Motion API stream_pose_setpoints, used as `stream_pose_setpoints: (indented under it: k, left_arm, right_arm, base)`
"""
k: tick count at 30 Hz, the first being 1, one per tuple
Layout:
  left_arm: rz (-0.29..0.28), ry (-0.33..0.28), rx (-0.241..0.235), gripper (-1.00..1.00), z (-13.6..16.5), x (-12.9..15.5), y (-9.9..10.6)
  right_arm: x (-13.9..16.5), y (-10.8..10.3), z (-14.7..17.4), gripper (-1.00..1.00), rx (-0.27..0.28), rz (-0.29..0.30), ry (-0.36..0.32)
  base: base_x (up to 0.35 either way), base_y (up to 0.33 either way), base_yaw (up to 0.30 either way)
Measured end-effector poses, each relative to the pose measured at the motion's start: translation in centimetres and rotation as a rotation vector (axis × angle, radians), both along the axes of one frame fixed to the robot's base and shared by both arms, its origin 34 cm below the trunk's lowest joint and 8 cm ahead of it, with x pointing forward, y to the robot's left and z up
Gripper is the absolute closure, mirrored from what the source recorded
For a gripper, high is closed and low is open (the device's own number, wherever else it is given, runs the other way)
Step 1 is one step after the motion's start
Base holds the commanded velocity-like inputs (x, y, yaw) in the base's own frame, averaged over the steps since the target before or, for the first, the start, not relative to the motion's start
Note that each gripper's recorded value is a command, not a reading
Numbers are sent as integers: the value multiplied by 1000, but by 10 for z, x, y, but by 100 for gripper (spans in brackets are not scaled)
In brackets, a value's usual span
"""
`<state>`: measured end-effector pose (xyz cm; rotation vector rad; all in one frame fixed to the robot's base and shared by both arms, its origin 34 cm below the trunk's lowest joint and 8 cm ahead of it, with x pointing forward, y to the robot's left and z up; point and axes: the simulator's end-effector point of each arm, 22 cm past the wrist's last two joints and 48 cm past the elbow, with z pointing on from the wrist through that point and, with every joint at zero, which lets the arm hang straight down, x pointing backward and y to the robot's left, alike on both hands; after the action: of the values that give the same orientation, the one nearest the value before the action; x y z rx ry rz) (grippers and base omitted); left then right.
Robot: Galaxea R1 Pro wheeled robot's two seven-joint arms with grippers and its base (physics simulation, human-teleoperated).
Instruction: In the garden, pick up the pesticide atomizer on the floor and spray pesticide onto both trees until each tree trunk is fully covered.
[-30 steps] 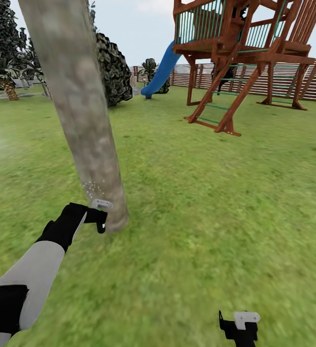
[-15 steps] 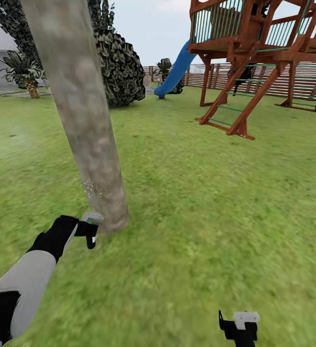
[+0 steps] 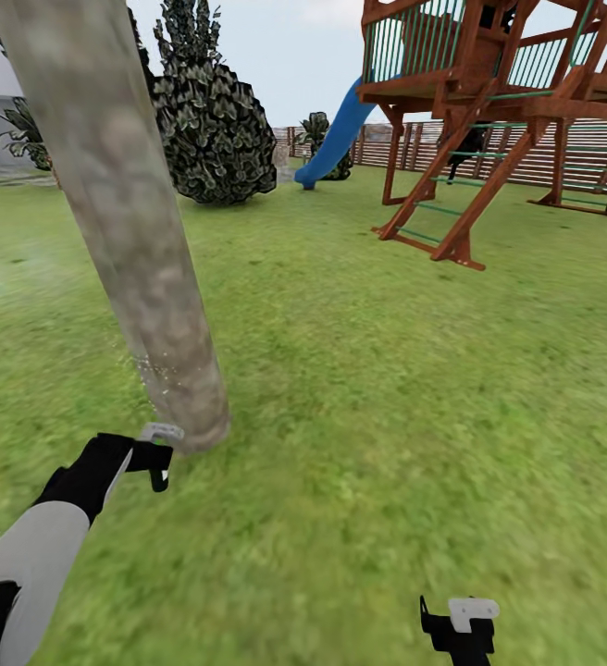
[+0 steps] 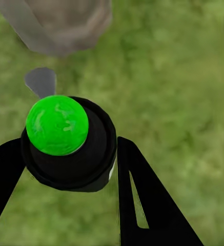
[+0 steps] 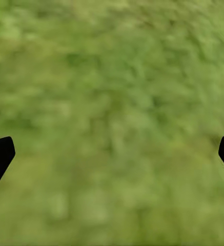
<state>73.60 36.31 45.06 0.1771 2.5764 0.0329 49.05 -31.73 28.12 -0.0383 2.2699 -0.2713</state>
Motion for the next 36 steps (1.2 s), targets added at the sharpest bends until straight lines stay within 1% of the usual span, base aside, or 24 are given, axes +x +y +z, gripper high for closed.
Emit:
stream_pose_setpoints:
  k: [2, 4, 6, 8, 10, 12, 14, 16, 18, 22, 25, 26, 27, 28, 29, 32, 36]
  left_arm:
    - [-3, 0, -9, 100, -2, -1, -6]
    - [-6, 26, -20, 100, -12, -8, -12]
    - [-14, 15, -12, 100, -14, -7, -10]
    - [-15, -1, 1, 100, -12, -6, -1]
    - [-12, -2, 10, 100, -12, -7, 5]
    - [-14, 7, 10, 100, -18, -13, 5]
    - [-13, 12, 5, 100, -23, -17, 1]
    - [-19, -9, 3, 100, -21, -13, -1]
    - [-28, -51, 6, 100, -17, -6, -2]
    - [-28, -59, 9, 100, -16, -5, 1]
    - [-29, -58, 5, 100, -17, -6, -2]
    - [-29, -49, 2, 100, -21, -9, -3]
    - [-31, -31, -5, 100, -29, -16, -7]
    - [-38, -15, -17, 100, -37, -22, -17]
    - [-34, -7, -9, 100, -44, -26, -23]
    - [-33, -28, 3, 100, -46, -25, -23]
    - [-31, -42, -5, 100, -47, -26, -25]
  right_arm:
    - [0, 0, 0, -100, 0, 0, 0]
    - [0, 0, 0, -100, 0, 0, 0]
    - [0, 0, 0, -100, 0, 0, 0]
    - [0, 0, 0, -100, 0, 0, 0]
    - [0, 0, 0, -100, 0, 0, 0]
    - [0, 0, 0, -100, 0, 0, 0]
    - [0, 0, 0, -100, 0, 0, 0]
    - [0, 0, 0, -100, 0, 0, 0]
    - [0, 0, 0, -100, 0, 0, 0]
    - [0, 0, 0, -100, 0, 0, 0]
    - [0, 0, 0, -100, 0, 0, 0]
    - [0, 0, 0, -100, 0, 0, 0]
    - [0, 0, 0, -100, 0, 0, 0]
    - [0, 0, 0, -100, -1, 0, 0]
    - [0, 0, 0, -100, 0, 0, 0]
    - [0, 0, 0, -100, 0, 0, 0]
    - [0, 0, 0, -100, 0, 0, 0]
  base:
    - [6, -6, 0]
    - [1, -1, 0]
    - [0, 0, 0]
    - [0, 0, 0]
    - [0, 0, 0]
    - [0, 0, 0]
    - [0, 0, 53]
    - [0, 0, 197]
    - [0, 0, 265]
    - [0, 0, 228]
    - [2, 0, 35]
    - [76, -41, 8]
    - [158, -124, 3]
    - [157, -212, 1]
    - [115, -243, 0]
    - [40, -263, 0]
    - [3, -274, 0]
